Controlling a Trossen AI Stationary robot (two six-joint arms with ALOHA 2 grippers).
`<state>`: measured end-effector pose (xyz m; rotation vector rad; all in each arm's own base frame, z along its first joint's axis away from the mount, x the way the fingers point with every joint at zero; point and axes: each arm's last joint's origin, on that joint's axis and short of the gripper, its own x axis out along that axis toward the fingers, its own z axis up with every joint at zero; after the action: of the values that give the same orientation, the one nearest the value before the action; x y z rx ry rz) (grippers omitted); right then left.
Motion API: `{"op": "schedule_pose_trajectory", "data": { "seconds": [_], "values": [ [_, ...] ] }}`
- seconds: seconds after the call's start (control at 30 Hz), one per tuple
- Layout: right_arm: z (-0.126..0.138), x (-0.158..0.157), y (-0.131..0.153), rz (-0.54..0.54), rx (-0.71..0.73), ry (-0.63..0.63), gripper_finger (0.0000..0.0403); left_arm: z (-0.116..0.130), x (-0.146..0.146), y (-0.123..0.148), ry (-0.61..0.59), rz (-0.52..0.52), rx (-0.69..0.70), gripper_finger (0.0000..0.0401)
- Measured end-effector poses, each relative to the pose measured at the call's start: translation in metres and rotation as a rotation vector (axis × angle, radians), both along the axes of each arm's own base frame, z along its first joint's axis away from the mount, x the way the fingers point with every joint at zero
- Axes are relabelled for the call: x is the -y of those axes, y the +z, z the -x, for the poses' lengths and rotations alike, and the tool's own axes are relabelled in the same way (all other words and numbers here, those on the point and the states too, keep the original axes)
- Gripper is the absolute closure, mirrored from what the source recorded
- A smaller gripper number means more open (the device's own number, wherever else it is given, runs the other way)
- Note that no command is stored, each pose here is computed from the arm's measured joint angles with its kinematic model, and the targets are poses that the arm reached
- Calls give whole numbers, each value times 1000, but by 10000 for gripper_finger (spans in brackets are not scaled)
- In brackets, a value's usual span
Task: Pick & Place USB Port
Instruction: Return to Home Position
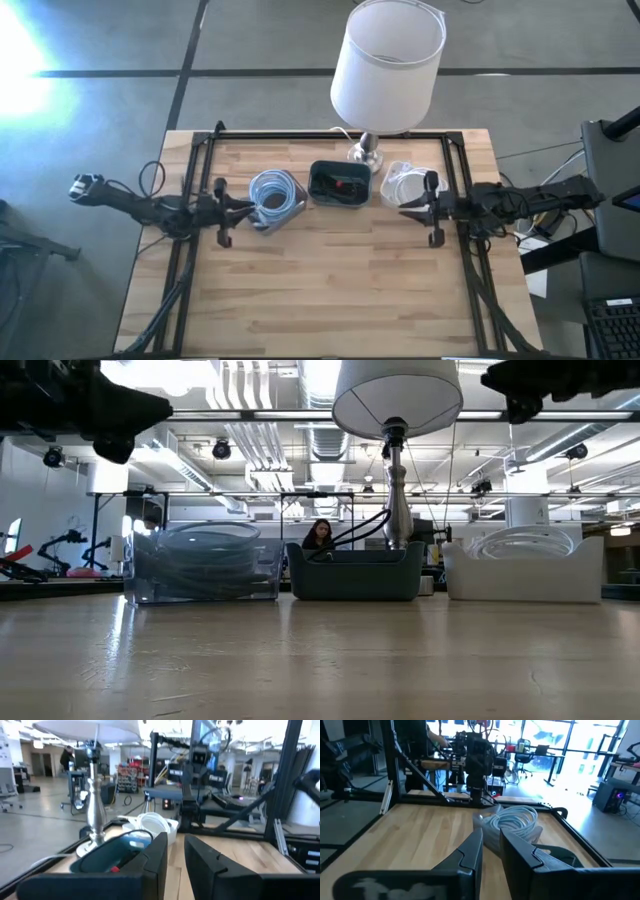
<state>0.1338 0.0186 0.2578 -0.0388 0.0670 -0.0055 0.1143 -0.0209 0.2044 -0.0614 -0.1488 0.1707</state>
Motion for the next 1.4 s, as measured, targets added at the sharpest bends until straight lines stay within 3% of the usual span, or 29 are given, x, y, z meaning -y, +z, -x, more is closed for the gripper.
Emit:
{"op": "schedule_pose_trajectory", "data": {
  "seconds": [0.2, 0.37, 0.6, 1.0, 1.4],
  "values": [
    [14, 3, -17, -7, 30, 0, 342, 8, -2, -8, 11, -45, 31, 334],
    [23, 4, -27, -13, 67, 2, 336, 13, -4, -14, 4, -13, 56, 333],
    [32, 2, -41, -14, 98, 116, 333, 17, -5, -22, 1, -17, 4, 334],
    [49, 4, -36, 47, 226, 175, 347, 17, -5, -25, 13, -32, -29, 330],
    [50, 3, -47, 21, 188, 192, 333, 17, -5, -25, 12, -32, -32, 332]
  ]
}}
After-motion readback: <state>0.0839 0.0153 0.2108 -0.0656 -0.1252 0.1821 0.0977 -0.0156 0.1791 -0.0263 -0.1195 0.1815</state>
